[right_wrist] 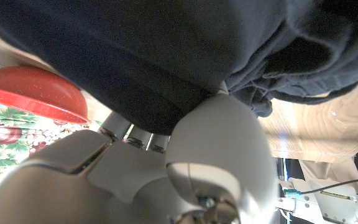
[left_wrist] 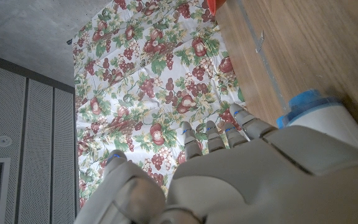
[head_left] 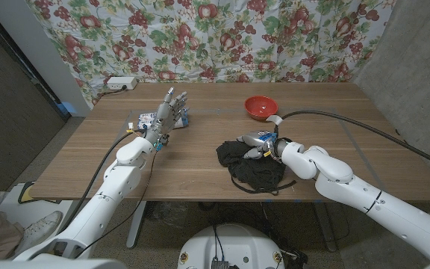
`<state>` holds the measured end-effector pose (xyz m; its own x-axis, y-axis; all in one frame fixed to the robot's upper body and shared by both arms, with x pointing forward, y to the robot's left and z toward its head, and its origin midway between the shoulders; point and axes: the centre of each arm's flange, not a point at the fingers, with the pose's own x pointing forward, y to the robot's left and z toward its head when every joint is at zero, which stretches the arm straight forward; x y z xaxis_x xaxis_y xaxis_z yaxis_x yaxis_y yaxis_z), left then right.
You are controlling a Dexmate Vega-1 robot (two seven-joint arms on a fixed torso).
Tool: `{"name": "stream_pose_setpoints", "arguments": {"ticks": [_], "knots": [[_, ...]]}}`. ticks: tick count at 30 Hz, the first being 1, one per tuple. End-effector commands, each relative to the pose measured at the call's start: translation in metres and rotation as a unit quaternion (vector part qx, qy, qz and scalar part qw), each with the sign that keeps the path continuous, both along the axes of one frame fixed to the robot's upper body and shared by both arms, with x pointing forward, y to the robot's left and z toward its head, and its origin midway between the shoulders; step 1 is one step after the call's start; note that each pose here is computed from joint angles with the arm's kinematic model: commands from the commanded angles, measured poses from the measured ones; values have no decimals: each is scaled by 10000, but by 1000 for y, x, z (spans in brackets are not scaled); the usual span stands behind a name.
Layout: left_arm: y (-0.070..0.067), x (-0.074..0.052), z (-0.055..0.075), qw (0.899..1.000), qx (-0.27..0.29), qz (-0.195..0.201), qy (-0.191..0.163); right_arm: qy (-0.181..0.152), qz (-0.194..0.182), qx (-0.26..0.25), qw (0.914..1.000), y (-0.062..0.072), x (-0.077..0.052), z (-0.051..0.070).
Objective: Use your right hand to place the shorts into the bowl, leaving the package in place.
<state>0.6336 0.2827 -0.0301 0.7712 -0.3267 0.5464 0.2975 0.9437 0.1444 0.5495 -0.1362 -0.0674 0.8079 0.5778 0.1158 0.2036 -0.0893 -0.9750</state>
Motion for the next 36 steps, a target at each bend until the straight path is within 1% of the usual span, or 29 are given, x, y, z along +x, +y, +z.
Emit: {"name": "stream_pose_setpoints", "arguments": {"ticks": [1, 4, 8, 10, 20, 23, 28, 36], "knots": [[-1, 0, -3, 10000, -39, 4, -12, -236, 100, 236, 9994, -2, -11, 14], [-4, 0, -5, 10000, -77, -21, -25, -274, 80, 298, 9991, -4, -14, 15], [-8, 0, -3, 9999, -63, -63, -69, -364, 98, 385, 9985, -6, -18, 19], [-9, 0, -1, 9999, -53, -63, -88, -429, 98, 474, 9979, -9, -21, 22], [-11, -2, 0, 9999, -42, -51, -92, -569, 99, 624, 9964, -15, -29, 27], [-13, -3, -1, 9999, -41, -61, -87, -637, 74, 642, 9959, -18, -33, 32], [-13, -3, -2, 9999, -49, -70, -89, -720, 38, 667, 9952, -21, -35, 37], [-13, -4, -3, 9999, -42, -68, -93, -897, 4, 724, 9933, -26, -41, 50]]}}
